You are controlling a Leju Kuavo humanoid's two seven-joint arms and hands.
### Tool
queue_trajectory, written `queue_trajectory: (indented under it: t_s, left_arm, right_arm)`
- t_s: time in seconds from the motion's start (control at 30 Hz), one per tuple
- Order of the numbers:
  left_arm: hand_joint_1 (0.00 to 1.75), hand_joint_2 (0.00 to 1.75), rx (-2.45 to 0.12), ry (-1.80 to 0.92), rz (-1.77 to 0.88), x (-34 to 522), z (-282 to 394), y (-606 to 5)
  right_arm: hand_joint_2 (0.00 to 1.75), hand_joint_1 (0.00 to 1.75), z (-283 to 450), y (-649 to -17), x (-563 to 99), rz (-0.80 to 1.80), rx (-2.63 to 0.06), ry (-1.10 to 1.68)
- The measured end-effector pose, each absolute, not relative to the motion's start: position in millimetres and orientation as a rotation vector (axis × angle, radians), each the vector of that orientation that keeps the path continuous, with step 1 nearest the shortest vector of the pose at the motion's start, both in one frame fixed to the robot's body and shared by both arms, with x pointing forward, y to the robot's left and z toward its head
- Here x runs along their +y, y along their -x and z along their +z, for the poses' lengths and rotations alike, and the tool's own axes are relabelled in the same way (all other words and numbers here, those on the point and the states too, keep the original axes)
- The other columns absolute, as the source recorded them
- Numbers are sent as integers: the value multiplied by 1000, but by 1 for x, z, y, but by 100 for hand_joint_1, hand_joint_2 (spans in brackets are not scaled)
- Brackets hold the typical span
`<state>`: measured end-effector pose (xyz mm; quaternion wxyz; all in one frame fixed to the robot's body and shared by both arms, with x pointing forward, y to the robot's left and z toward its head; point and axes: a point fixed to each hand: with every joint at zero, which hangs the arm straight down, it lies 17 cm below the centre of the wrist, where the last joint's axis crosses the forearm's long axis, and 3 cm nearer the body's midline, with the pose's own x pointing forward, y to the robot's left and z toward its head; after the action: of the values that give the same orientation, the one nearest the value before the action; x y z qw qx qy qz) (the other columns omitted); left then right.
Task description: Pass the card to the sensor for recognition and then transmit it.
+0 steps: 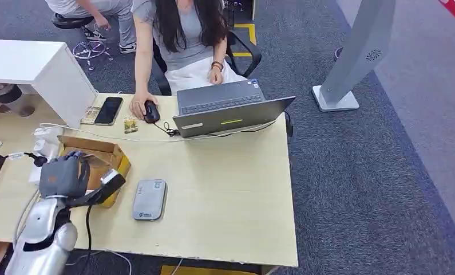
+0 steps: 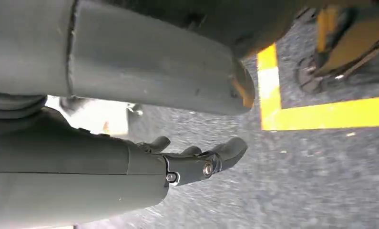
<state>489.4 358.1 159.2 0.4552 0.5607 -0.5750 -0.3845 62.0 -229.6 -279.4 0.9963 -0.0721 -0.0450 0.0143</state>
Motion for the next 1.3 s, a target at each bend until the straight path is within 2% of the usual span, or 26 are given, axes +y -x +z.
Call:
queue_trajectory:
  t_s: [0.2, 0.4, 1.23, 1.27, 1.3]
  left_arm:
    - [175, 175, -1578, -1532, -846, 330, 262, -564]
    - [175, 175, -1628, -1608, -803, 328, 327, -599]
    - [175, 175, -1598, -1666, -826, 319, 358, -624]
    - [134, 175, -1599, -1668, -820, 318, 362, -625]
    - [0, 175, -1596, -1670, -820, 318, 363, -626]
  right_arm:
    - [0, 0, -279, -69, -228, 95, -106, 138]
    - [0, 0, -279, -64, -229, 124, -80, 144]
    - [0, 0, -279, -64, -229, 173, -82, 149]
    - [0, 0, -279, -64, -229, 175, -85, 149]
    - [0, 0, -279, -65, -229, 176, -89, 149]
